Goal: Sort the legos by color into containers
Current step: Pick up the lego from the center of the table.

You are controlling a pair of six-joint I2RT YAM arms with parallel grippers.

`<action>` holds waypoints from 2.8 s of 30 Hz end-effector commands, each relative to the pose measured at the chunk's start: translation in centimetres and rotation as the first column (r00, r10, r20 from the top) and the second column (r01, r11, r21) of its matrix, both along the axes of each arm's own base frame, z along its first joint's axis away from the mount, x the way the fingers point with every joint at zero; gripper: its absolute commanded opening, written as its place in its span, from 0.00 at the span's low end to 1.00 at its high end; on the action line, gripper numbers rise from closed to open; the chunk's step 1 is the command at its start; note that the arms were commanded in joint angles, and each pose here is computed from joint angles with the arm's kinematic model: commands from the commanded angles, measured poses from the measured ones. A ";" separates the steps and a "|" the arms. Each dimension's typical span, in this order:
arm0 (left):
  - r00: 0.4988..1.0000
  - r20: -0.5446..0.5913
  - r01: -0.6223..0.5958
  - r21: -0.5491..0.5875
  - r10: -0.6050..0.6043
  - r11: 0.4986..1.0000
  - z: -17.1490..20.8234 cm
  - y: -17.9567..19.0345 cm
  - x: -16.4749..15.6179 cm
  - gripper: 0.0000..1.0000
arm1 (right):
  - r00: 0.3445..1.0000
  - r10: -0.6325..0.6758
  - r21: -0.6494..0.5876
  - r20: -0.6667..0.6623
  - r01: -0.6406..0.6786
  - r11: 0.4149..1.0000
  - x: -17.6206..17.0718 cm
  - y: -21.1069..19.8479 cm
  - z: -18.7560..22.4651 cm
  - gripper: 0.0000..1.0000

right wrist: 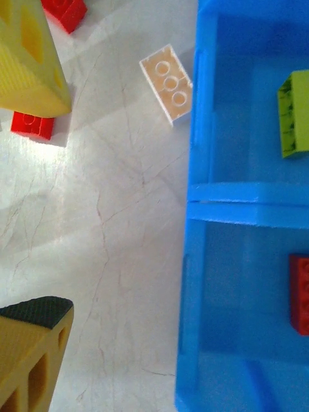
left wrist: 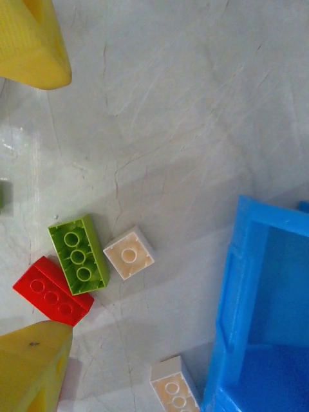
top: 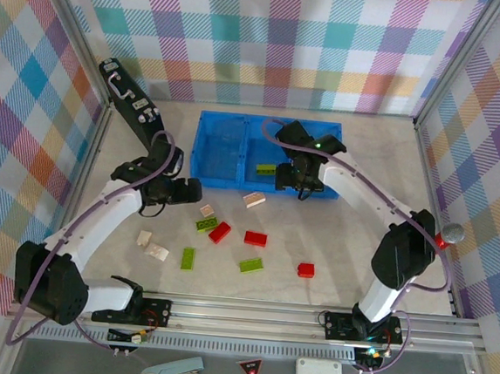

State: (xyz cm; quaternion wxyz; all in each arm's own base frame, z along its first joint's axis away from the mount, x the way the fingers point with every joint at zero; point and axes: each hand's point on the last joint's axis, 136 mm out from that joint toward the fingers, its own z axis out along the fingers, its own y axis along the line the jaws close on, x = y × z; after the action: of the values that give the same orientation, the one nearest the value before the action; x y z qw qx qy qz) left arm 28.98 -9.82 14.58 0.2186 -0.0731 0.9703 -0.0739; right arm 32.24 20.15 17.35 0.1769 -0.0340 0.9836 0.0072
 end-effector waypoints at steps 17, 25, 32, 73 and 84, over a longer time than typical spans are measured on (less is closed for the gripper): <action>0.973 -0.181 -0.138 0.025 0.141 0.990 -7.5 -4.8 -0.3 0.91 | 1.000 -0.025 -0.014 0.005 0.025 1.000 -2.7 -2.6 -0.8 0.75; 0.959 -0.248 -0.140 0.010 0.138 0.990 -10.1 -6.0 -1.0 0.91 | 1.000 -0.020 -0.027 -0.010 0.020 0.999 -2.9 -2.8 -1.1 0.75; 0.948 -0.292 -0.123 0.041 0.130 0.992 -12.0 -6.2 -2.3 0.90 | 1.000 -0.022 -0.025 -0.016 0.022 0.999 -3.1 -2.8 -1.2 0.74; 0.979 -0.205 0.026 0.071 -0.011 0.997 -8.0 -6.0 -1.6 0.58 | 0.998 -0.059 -0.047 -0.031 0.057 0.997 -5.0 -4.6 -1.0 0.74; 0.979 -0.124 0.179 0.164 -0.160 0.970 -3.5 -6.6 2.1 0.58 | 0.993 -0.111 -0.089 -0.041 0.107 0.990 -7.5 -7.1 -1.2 0.74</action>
State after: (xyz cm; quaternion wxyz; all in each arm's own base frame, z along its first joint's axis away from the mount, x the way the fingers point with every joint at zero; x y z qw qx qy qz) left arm 30.81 -16.75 10.41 0.1663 -0.0151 0.9855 -0.0296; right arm 25.71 14.33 15.81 0.1549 -0.0059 0.9875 -0.0296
